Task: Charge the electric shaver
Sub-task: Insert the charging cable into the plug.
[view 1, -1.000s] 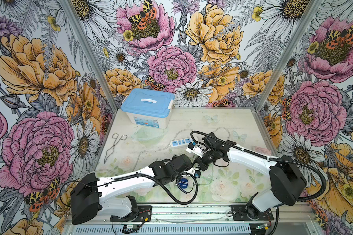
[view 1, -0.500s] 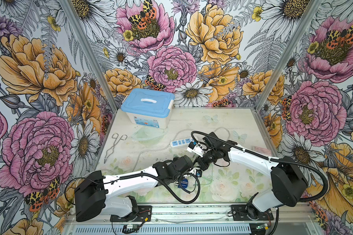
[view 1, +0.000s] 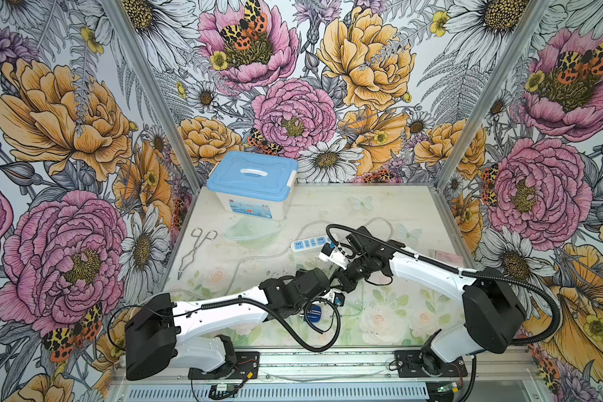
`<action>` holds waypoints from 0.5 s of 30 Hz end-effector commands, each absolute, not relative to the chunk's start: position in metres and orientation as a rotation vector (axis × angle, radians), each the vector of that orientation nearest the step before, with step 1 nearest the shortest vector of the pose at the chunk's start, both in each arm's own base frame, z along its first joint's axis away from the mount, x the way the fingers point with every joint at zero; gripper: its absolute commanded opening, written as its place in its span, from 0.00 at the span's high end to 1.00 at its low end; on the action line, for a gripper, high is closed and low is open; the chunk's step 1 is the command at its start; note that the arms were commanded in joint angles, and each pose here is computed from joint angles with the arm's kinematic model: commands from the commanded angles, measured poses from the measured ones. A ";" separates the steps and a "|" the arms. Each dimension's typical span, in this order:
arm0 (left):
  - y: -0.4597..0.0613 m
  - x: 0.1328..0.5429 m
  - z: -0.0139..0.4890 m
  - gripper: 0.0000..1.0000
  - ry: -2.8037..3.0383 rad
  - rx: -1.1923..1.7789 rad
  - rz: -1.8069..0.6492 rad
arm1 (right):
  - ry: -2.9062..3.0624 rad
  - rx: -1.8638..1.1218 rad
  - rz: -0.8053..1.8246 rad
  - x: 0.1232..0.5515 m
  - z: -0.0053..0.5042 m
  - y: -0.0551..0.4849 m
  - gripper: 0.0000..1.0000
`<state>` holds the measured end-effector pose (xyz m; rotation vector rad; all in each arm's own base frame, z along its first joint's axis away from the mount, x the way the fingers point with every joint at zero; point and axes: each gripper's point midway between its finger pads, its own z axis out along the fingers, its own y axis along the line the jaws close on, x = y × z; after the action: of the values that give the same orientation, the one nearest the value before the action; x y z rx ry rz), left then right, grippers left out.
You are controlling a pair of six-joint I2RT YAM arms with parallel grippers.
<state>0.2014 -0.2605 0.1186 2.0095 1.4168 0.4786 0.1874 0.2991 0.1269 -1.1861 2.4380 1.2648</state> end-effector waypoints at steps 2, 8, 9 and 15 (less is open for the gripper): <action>-0.296 0.172 0.135 1.00 1.230 2.077 0.315 | 2.281 -1.224 1.282 0.207 0.143 0.314 1.00; -0.308 0.150 0.132 1.00 1.133 2.163 0.258 | 2.271 -1.221 1.224 0.214 0.147 0.312 1.00; -0.309 0.147 0.131 1.00 1.122 2.172 0.251 | 2.268 -1.219 1.212 0.216 0.148 0.312 1.00; -0.316 0.135 0.126 1.00 1.106 2.199 0.215 | 2.235 -1.226 1.225 0.222 0.158 0.318 1.00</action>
<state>0.1760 -0.2697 0.1154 2.1563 1.2636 0.4945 0.1664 0.2902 0.1223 -1.2194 2.5285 1.3226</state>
